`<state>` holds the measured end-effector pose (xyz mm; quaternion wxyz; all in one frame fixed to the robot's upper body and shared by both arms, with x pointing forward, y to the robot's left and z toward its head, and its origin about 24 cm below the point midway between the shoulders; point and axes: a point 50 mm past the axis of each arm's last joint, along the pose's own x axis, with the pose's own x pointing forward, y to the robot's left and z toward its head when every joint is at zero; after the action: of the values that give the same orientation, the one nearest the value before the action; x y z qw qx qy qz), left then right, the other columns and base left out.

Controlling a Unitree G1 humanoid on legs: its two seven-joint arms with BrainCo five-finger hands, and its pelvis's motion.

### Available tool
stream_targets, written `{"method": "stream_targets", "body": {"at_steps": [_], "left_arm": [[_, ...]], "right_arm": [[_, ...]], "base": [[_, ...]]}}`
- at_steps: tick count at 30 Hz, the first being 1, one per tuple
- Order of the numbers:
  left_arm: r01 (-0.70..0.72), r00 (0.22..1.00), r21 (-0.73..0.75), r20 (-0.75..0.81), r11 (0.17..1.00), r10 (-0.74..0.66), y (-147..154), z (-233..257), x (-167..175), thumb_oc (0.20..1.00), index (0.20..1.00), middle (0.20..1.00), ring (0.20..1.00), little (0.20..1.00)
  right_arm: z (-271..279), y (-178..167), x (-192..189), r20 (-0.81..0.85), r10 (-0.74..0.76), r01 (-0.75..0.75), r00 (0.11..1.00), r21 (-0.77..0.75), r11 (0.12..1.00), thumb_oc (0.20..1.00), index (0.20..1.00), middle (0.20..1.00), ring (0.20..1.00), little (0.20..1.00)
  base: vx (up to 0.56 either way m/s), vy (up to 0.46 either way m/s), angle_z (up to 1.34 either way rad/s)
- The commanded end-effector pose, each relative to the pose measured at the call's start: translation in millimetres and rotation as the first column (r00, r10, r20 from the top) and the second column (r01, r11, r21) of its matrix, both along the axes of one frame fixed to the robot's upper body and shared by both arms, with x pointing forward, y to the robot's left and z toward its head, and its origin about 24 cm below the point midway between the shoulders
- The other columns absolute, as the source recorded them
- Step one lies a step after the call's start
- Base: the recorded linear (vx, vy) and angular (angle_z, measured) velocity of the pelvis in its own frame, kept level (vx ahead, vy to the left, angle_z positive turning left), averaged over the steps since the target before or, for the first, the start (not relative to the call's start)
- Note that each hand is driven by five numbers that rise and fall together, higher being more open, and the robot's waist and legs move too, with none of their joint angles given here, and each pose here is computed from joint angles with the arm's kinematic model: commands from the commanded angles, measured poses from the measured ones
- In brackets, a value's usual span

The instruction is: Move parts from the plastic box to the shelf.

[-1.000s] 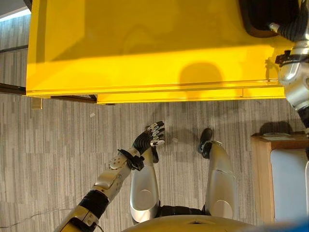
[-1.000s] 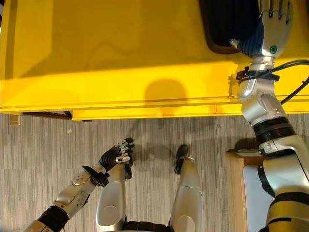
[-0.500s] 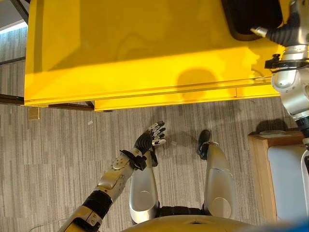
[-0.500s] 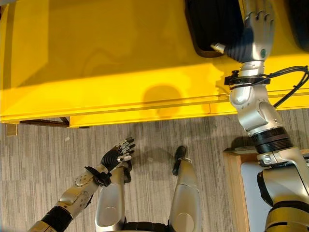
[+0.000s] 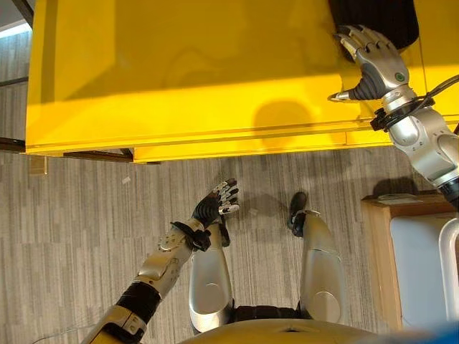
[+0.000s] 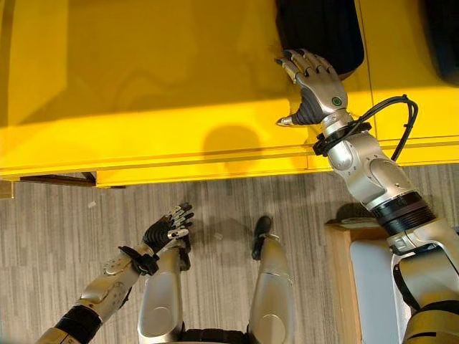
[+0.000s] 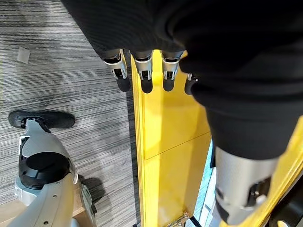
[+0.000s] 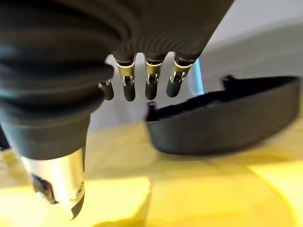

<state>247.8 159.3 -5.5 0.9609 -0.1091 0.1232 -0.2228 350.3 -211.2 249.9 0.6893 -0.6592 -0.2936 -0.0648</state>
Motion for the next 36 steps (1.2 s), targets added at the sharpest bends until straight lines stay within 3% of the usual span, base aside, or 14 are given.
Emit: {"method": "stream_targets", "body": {"at_steps": [1, 8, 15, 24, 36], "left_arm": [[0.001, 1.000, -0.006, 0.008, 1.000, -0.001, 4, -1, -13, 1.000, 1.000, 1.000, 1.000, 1.000], [0.019, 1.000, -0.010, 0.007, 1.000, -0.019, -3, -1, -12, 1.000, 1.000, 1.000, 1.000, 1.000], [0.033, 0.999, -0.011, 0.015, 0.999, -0.033, -8, -1, -12, 1.000, 1.000, 1.000, 1.000, 1.000], [0.028, 1.000, -0.017, 0.008, 0.999, -0.028, -5, -4, -14, 1.000, 1.000, 1.000, 1.000, 1.000], [0.036, 0.999, 0.004, -0.007, 0.999, -0.036, 1, -4, -15, 1.000, 1.000, 1.000, 1.000, 1.000]], "right_arm": [[22, -10, 4, 0.056, -0.083, 0.081, 0.995, 0.031, 0.996, 1.000, 1.000, 1.000, 1.000, 1.000], [37, -31, 6, 0.281, -0.254, 0.234, 0.925, 0.105, 0.967, 1.000, 1.000, 1.000, 1.000, 1.000], [46, -38, 5, 0.332, -0.280, 0.251, 0.901, 0.128, 0.959, 1.000, 1.000, 1.000, 1.000, 1.000], [36, -35, 9, 0.240, -0.269, 0.259, 0.933, 0.073, 0.963, 1.000, 1.000, 1.000, 1.000, 1.000], [18, -37, 23, -0.018, -0.328, 0.328, 0.944, -0.026, 0.944, 1.000, 1.000, 1.000, 1.000, 1.000]], "base": [[0.00, 0.000, 0.00], [0.00, 0.000, 0.00], [0.00, 0.000, 0.00], [0.00, 0.000, 0.00], [0.00, 0.000, 0.00]]}}
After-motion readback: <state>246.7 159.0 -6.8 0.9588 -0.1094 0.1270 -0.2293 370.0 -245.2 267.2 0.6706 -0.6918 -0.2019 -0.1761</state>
